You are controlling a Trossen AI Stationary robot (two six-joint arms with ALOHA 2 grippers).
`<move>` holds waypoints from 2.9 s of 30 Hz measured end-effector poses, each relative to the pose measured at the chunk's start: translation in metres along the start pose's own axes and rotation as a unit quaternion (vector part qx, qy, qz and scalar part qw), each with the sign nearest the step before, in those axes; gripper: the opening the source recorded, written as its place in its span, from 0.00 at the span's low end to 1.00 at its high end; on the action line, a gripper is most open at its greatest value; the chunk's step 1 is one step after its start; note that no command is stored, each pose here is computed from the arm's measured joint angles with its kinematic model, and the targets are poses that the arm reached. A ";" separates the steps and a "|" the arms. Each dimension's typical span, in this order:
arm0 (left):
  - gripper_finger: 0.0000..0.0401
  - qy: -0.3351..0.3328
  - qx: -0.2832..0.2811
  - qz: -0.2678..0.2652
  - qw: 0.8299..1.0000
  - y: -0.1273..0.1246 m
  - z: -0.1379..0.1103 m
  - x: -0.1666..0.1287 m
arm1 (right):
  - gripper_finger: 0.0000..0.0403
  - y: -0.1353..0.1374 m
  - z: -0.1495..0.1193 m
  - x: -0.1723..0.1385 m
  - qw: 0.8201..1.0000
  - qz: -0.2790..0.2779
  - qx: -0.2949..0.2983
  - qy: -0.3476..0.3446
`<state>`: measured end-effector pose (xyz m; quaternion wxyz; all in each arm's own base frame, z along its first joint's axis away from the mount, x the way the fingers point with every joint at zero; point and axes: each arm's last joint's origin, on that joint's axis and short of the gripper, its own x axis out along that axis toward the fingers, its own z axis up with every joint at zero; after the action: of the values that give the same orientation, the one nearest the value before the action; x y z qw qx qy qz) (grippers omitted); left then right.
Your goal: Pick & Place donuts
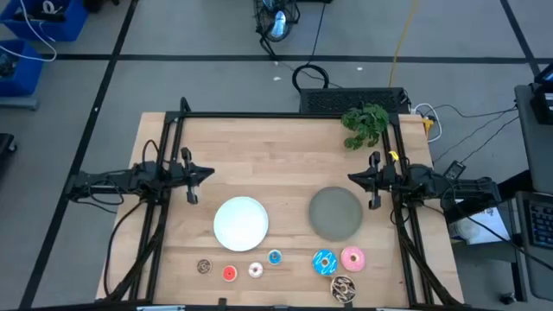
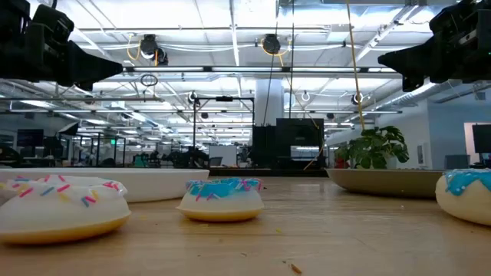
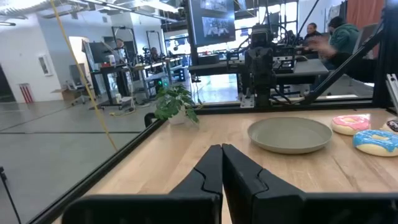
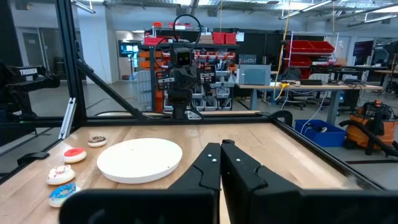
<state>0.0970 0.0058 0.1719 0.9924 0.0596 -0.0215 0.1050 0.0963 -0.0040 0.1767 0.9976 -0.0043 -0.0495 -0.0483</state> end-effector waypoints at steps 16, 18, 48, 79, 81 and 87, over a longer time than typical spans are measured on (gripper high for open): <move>0.02 -0.002 0.000 0.001 1.000 0.000 0.000 0.000 | 0.00 -0.006 -0.002 0.000 0.999 -0.040 -0.003 0.008; 0.02 -0.003 -0.001 0.001 1.000 0.000 0.000 0.000 | 0.00 -0.005 0.000 0.000 0.999 -0.037 -0.002 0.002; 0.02 -0.008 -0.002 0.001 1.000 0.000 0.001 0.000 | 0.00 -0.005 -0.002 0.001 0.999 -0.035 -0.003 0.009; 0.02 -0.008 -0.002 0.001 1.000 0.000 0.001 0.000 | 0.00 -0.005 -0.002 0.001 0.999 -0.035 -0.003 0.009; 0.02 -0.008 -0.002 0.001 1.000 0.000 0.001 0.000 | 0.00 -0.005 -0.002 0.001 0.999 -0.035 -0.003 0.009; 0.02 -0.008 -0.002 0.001 1.000 0.000 0.002 0.000 | 0.00 -0.005 -0.002 0.001 0.999 -0.035 0.004 0.009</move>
<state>0.0970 0.0058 0.1735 0.9922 0.0587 -0.0299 0.1058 0.0966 -0.0091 0.1752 0.9957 0.0016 -0.0410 -0.0832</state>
